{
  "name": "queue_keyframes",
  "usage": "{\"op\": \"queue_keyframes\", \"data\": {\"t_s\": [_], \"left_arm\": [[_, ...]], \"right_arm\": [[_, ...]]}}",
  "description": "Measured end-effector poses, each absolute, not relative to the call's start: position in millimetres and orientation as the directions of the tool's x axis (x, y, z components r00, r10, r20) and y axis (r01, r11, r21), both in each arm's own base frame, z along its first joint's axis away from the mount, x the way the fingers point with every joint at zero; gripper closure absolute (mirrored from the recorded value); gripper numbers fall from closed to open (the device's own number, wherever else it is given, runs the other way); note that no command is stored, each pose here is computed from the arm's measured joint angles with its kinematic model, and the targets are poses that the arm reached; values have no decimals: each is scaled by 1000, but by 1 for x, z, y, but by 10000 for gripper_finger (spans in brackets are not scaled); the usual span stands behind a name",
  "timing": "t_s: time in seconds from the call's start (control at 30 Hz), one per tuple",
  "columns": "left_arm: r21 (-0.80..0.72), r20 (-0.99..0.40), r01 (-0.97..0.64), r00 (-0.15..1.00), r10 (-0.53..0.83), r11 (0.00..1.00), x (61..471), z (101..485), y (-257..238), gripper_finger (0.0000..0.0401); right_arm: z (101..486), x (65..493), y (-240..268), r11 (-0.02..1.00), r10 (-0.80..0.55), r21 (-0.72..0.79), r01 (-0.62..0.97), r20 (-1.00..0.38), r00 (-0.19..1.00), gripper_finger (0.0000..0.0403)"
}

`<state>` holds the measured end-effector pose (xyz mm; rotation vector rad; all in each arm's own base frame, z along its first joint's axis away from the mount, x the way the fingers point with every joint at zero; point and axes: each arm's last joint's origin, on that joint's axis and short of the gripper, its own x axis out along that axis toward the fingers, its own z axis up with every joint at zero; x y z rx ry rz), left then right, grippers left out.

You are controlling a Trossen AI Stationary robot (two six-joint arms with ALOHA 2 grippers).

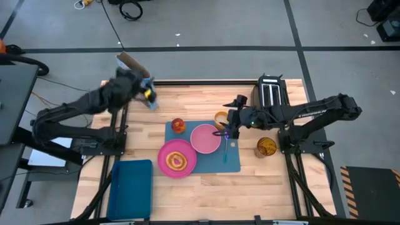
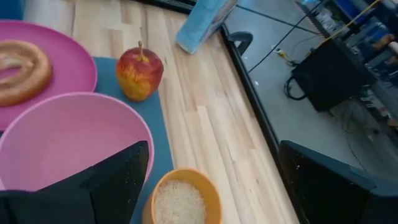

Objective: Arrange a breakfast setting
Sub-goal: Pour the cereal from the blue cereal box into the pink bowl

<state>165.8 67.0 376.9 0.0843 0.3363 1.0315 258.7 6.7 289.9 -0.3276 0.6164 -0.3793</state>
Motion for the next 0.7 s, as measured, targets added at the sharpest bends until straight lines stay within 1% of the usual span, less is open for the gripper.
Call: {"op": "queue_keyframes", "data": {"t_s": [0.03, 0.1, 0.2, 0.43, 0.6, 0.7], "left_arm": [[224, -252, -845, 432, 866, 486, 163, 382, 74, 165], [193, -288, -859, 413, 864, 475, 160, 392, 84, 159], [152, -377, -854, 415, 828, 497, 161, 397, 99, 167], [198, -603, -809, 345, 719, 554, 178, 406, 125, 196], [224, -705, -812, 246, 665, 538, 185, 408, 147, 200], [195, -771, -816, 216, 599, 545, 186, 399, 156, 200]], "right_arm": [[290, 259, 5, 886, -427, -399, 237, -499, 754, 35], [289, 259, 1, 891, -416, -392, 227, -508, 754, 35], [289, 260, -4, 897, -401, -388, 211, -516, 757, 35], [289, 260, -15, 917, -363, -349, 191, -534, 764, 35], [288, 260, -20, 931, -332, -320, 175, -544, 770, 35], [288, 260, -21, 936, -319, -309, 166, -548, 773, 35]]}}
